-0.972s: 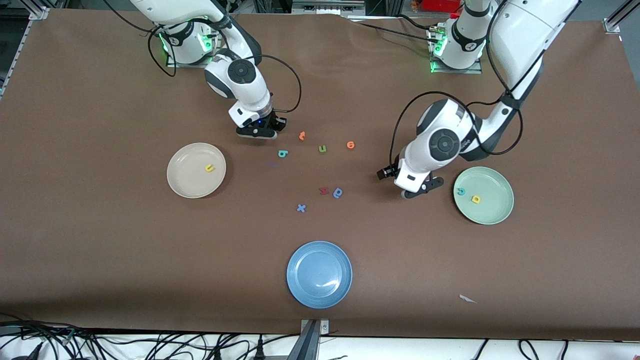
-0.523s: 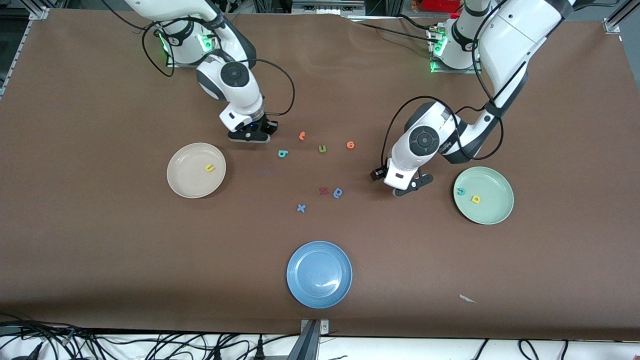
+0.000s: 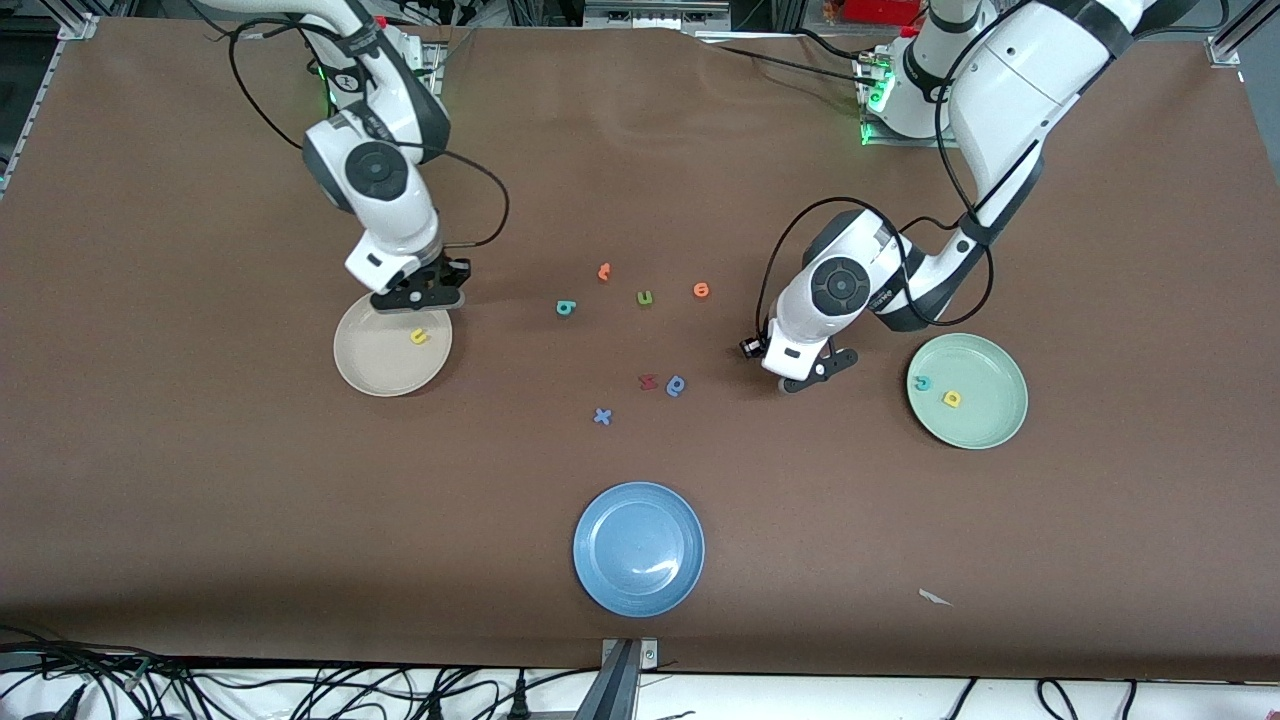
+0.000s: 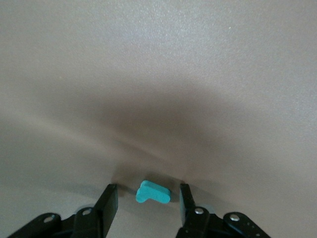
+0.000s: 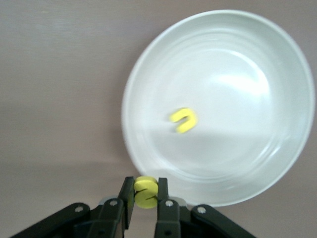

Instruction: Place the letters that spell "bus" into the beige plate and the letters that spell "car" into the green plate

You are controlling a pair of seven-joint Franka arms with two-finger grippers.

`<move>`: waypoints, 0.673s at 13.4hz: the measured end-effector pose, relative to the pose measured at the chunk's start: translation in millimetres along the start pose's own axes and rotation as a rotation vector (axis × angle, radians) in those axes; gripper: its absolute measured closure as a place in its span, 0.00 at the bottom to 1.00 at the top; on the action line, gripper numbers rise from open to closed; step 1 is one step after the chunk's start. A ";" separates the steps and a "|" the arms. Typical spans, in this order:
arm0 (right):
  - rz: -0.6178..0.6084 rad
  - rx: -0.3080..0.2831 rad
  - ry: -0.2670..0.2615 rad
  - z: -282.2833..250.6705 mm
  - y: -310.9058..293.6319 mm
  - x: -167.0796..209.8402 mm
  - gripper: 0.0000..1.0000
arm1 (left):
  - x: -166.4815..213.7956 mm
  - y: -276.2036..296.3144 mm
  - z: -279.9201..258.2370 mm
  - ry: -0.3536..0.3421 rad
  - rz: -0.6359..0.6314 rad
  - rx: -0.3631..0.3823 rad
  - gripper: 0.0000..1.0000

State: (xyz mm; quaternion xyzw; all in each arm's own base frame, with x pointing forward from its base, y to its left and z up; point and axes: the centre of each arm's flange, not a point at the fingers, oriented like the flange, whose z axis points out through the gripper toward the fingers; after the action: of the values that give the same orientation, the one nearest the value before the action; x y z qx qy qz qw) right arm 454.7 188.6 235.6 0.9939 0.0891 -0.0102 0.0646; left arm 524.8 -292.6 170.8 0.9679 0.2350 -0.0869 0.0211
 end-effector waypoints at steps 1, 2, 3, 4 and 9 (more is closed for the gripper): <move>-0.014 0.001 -0.004 1.6 10.4 1.9 0.77 | 0.0 0.0 0.0 0.000 0.000 0.000 0.48; -0.022 0.002 -0.007 3.0 17.6 3.1 0.77 | 0.0 0.0 0.0 0.000 0.000 0.000 0.49; -0.031 0.003 -0.010 4.4 23.6 4.0 0.77 | 0.2 0.1 -0.2 0.001 0.000 -0.001 0.57; -0.031 0.004 -0.014 6.2 29.9 4.6 0.77 | 0.6 0.6 -1.0 0.002 0.000 -0.004 0.65; -0.025 0.008 -0.015 8.4 40.7 6.3 0.29 | 7.1 0.1 -4.4 0.029 0.013 -0.002 0.70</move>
State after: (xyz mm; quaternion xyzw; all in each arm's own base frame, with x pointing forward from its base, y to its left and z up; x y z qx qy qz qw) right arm 468.1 149.0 232.2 0.9928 0.1011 -0.0190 0.0611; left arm 531.8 -289.1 173.9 0.9705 0.2291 -0.0723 0.0192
